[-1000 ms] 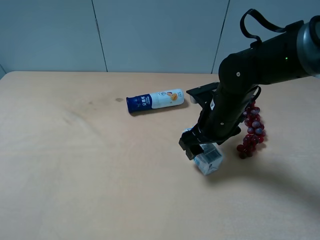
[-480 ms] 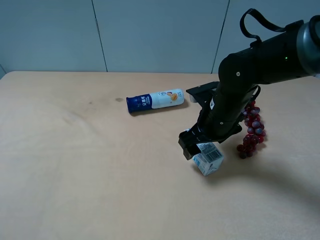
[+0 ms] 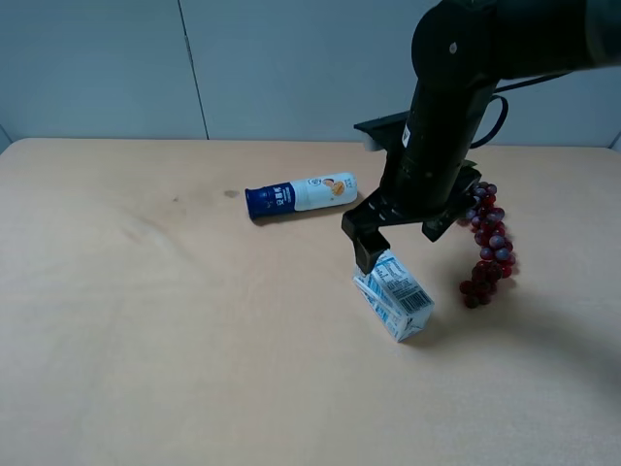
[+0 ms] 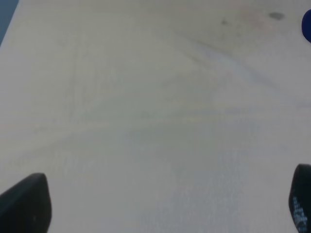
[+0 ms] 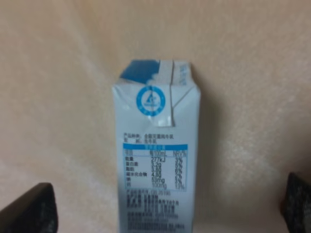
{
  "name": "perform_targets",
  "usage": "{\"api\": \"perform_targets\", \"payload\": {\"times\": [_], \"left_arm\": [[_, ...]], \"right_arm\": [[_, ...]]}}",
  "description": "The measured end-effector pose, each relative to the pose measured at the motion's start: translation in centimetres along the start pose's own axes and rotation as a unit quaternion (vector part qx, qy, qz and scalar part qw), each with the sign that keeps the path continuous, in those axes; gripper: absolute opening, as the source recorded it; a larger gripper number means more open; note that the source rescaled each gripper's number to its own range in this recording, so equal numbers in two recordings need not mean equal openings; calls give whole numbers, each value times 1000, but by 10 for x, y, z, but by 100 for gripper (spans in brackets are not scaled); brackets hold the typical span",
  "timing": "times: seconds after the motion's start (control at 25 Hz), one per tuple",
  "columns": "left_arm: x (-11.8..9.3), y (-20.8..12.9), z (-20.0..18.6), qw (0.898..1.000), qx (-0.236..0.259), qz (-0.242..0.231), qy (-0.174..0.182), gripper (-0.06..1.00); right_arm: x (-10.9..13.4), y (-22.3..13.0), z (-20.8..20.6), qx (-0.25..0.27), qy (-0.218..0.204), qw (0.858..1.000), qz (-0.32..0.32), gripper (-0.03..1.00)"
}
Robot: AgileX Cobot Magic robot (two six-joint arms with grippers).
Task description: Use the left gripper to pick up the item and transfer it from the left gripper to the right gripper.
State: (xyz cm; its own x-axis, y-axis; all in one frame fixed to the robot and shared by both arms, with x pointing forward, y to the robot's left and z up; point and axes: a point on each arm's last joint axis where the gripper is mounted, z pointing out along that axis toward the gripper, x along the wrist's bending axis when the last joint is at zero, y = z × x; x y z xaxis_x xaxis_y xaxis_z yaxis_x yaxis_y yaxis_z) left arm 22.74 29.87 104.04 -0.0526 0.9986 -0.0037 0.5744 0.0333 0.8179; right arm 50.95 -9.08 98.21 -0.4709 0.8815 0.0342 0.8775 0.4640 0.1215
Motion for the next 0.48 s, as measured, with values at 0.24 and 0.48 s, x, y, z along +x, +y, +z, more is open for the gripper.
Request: {"api": "perform_targets", "payload": {"times": [0.24, 0.48], "left_arm": [[0, 0, 0, 1000, 0, 0, 0, 97], [0, 0, 0, 1000, 0, 0, 0, 97]], "right_arm": [[1, 1, -53, -52, 9, 999, -1, 100], [-3, -26, -108, -99, 17, 995, -3, 100]]}}
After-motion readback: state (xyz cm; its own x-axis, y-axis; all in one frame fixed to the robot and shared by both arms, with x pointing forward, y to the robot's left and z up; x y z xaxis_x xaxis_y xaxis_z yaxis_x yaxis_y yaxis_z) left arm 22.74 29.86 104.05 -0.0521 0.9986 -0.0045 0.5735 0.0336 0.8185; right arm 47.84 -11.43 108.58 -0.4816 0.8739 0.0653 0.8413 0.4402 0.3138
